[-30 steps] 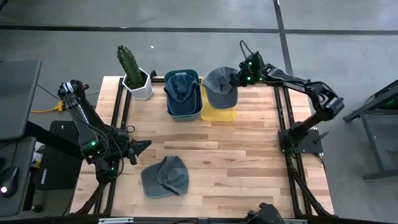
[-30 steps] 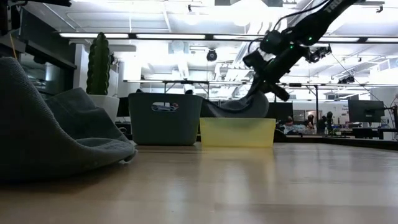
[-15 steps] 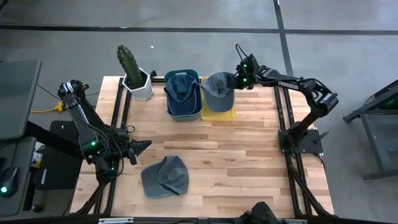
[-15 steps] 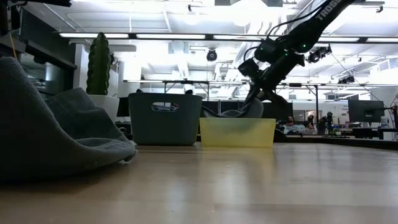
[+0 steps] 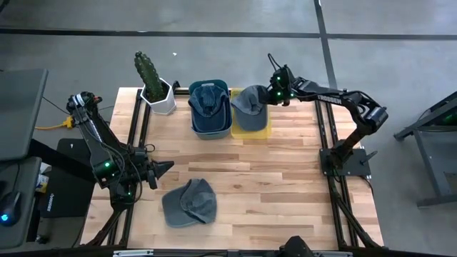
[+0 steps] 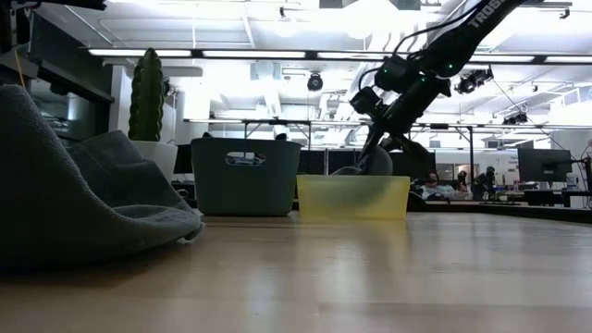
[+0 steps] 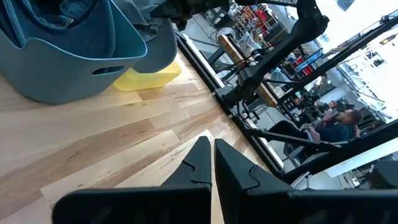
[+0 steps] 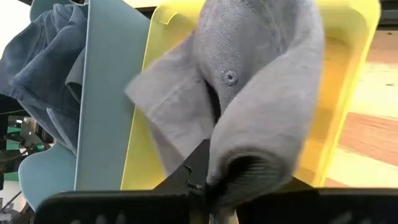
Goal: Pick & Place hat
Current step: Put the top gray cap into the yellow bin
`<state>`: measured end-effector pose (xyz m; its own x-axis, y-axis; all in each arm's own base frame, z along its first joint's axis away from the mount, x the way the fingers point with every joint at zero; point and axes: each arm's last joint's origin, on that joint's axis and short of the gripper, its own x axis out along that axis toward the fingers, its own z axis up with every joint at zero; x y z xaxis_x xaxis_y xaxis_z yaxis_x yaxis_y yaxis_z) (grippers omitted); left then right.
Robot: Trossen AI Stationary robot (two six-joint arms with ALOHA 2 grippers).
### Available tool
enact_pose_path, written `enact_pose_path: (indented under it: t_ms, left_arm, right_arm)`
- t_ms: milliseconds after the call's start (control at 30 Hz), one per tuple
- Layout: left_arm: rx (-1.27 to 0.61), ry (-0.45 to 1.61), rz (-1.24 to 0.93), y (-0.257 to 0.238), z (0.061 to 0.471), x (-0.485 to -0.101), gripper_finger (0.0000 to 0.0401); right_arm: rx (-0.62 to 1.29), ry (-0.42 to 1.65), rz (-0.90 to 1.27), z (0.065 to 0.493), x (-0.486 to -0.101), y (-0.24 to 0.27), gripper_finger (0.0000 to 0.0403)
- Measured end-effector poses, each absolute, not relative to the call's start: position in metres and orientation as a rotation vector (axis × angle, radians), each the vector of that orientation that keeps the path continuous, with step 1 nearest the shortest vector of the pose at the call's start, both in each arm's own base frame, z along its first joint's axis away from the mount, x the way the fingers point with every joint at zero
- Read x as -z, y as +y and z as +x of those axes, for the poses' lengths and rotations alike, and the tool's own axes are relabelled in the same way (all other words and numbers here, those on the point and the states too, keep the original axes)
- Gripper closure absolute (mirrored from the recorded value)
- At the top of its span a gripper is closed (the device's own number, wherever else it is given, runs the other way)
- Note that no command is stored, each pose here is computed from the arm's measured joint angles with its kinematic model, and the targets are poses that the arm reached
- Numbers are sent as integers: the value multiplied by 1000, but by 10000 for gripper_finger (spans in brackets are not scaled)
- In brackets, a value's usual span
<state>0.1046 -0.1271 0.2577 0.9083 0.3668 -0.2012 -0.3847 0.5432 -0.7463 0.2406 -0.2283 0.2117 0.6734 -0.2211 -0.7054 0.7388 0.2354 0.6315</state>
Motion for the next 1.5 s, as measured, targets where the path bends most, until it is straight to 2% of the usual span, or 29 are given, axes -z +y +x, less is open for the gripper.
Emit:
enact_pose_path:
  t_ms: [200, 500, 633, 1500]
  left_arm:
    - [-443, 33, -899, -128, 105, -258, 401]
    - [-442, 38, -902, -128, 105, -258, 401]
    - [-442, 38, -901, -128, 105, -257, 401]
    - [-441, 40, -910, -128, 105, -258, 401]
  right_arm:
    - [699, 540, 1149, 242, -212, -227, 322]
    - [669, 553, 1146, 242, -212, -226, 208]
    - [664, 568, 1136, 241, -211, -226, 179]
    - [636, 642, 1169, 216, -210, -234, 177]
